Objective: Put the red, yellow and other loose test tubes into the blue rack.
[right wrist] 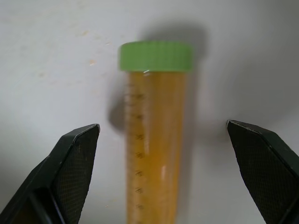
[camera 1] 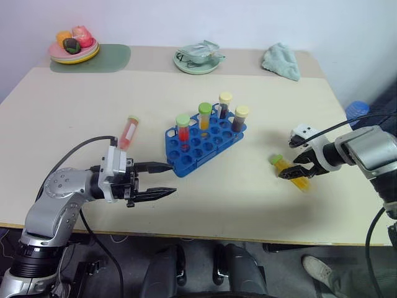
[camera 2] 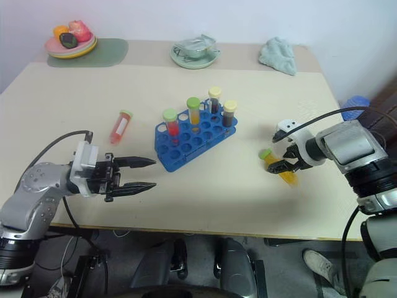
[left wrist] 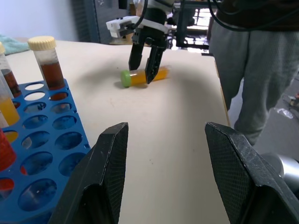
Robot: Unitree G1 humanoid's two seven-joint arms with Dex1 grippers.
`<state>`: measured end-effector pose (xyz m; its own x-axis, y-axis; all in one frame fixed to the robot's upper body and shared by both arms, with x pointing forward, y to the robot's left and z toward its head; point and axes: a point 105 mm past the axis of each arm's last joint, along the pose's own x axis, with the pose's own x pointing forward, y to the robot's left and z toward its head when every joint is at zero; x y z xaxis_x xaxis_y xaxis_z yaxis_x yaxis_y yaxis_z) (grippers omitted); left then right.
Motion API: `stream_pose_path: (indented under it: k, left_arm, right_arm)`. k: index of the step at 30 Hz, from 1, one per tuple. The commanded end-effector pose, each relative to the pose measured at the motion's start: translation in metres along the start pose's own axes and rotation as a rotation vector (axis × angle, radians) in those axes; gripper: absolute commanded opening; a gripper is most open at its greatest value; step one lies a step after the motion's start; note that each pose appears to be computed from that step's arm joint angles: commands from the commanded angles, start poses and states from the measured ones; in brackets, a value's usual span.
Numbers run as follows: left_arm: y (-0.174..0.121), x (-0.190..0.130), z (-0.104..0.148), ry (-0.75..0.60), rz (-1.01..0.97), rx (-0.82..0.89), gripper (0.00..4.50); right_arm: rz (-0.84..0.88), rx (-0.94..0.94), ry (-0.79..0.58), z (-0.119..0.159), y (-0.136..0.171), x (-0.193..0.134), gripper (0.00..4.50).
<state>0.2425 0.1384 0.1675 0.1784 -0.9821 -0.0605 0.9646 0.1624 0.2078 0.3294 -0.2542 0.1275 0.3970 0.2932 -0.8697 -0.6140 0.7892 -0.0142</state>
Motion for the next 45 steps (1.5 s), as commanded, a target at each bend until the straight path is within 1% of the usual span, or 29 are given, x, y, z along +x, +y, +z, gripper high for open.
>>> stream_pose_path:
  k: [1,4,5,6,8,9,11,12,15,17,19,21,23,24,25,27,29,31,32,33,36,38,40,45]
  left_arm:
    - [-0.002,0.001,0.005,-0.007,-0.008,0.035,2.64]
    - [-0.001,0.001,0.005,-0.007,-0.004,0.038,2.64]
    - [-0.001,0.001,0.004,-0.007,-0.004,0.038,2.64]
    - [-0.001,0.001,0.004,-0.008,-0.004,0.039,2.64]
    - [-0.001,0.001,0.005,-0.009,-0.003,0.04,2.64]
    - [0.0,0.001,0.005,-0.01,-0.003,0.041,2.64]
    - [0.0,0.001,0.005,-0.01,-0.002,0.043,2.64]
    - [0.0,0.0,0.005,-0.01,-0.001,0.043,2.64]
    - [0.001,0.0,0.005,-0.01,0.0,0.042,2.64]
    - [0.003,0.0,0.005,-0.009,-0.001,0.042,2.64]
    - [0.005,-0.002,0.004,-0.005,0.003,0.041,2.64]
    - [0.007,-0.004,0.004,-0.003,0.011,0.038,2.64]
    - [0.008,-0.006,0.003,-0.001,0.017,0.031,2.64]
    - [0.008,-0.006,0.002,0.001,0.018,0.028,2.64]
    - [0.008,-0.007,0.002,0.001,0.02,0.024,2.64]
    - [0.009,-0.008,0.002,-0.003,0.026,0.02,2.64]
    - [0.012,-0.009,0.003,-0.004,0.032,0.02,2.64]
    - [0.013,-0.01,0.004,-0.004,0.04,0.02,2.64]
    - [0.015,-0.011,0.004,-0.009,0.046,0.019,2.64]
    - [0.015,-0.011,0.005,-0.009,0.049,0.02,2.64]
    - [0.016,-0.012,0.007,-0.011,0.058,0.02,2.64]
    - [0.017,-0.012,0.008,-0.013,0.064,0.02,2.64]
    - [0.017,-0.013,0.008,-0.009,0.07,0.023,2.64]
    - [0.02,-0.014,0.013,-0.022,0.111,0.033,2.64]
  right_arm:
    - [-0.038,-0.001,0.013,-0.001,-0.006,-0.001,4.45]
    - [-0.036,-0.002,0.013,0.0,-0.005,0.0,4.45]
    - [-0.035,-0.002,0.013,0.001,-0.005,0.0,3.93]
    - [-0.032,-0.003,0.011,0.002,-0.003,0.0,3.62]
    - [-0.027,-0.005,0.007,0.004,-0.001,0.001,2.74]
    - [-0.02,-0.002,0.002,0.005,0.0,0.002,2.18]
    - [-0.015,0.0,-0.003,0.007,0.002,0.002,1.24]
    - [-0.013,-0.005,-0.004,0.008,0.003,0.002,0.84]
    - [-0.01,-0.014,-0.013,0.009,0.007,0.002,0.77]
    - [0.014,-0.052,-0.053,0.014,0.015,-0.005,0.77]
    - [0.063,-0.152,-0.139,0.025,0.032,-0.015,0.77]
    - [0.158,-0.235,-0.215,0.03,0.058,-0.026,0.77]
    - [0.293,-0.311,-0.352,0.041,0.09,-0.037,0.77]
    - [0.34,-0.32,-0.422,0.046,0.101,-0.041,0.77]
    - [0.356,-0.326,-0.489,0.053,0.109,-0.045,0.77]
    - [0.345,-0.326,-0.691,0.074,0.119,-0.051,0.77]
    - [0.345,-0.321,-0.841,0.088,0.125,-0.054,0.77]
    - [0.323,-0.313,-1.054,0.106,0.129,-0.057,0.77]
    - [0.315,-0.306,-1.14,0.113,0.13,-0.058,0.77]
    - [0.327,-0.285,-1.213,0.12,0.133,-0.057,0.77]
    - [0.272,-0.197,-1.358,0.141,0.131,-0.045,0.77]
    - [0.286,-0.181,-1.493,0.149,0.133,-0.046,0.77]
    - [0.267,-0.147,-1.543,0.155,0.13,-0.036,0.77]
    - [0.249,-0.1,-1.594,0.16,0.128,-0.007,0.77]
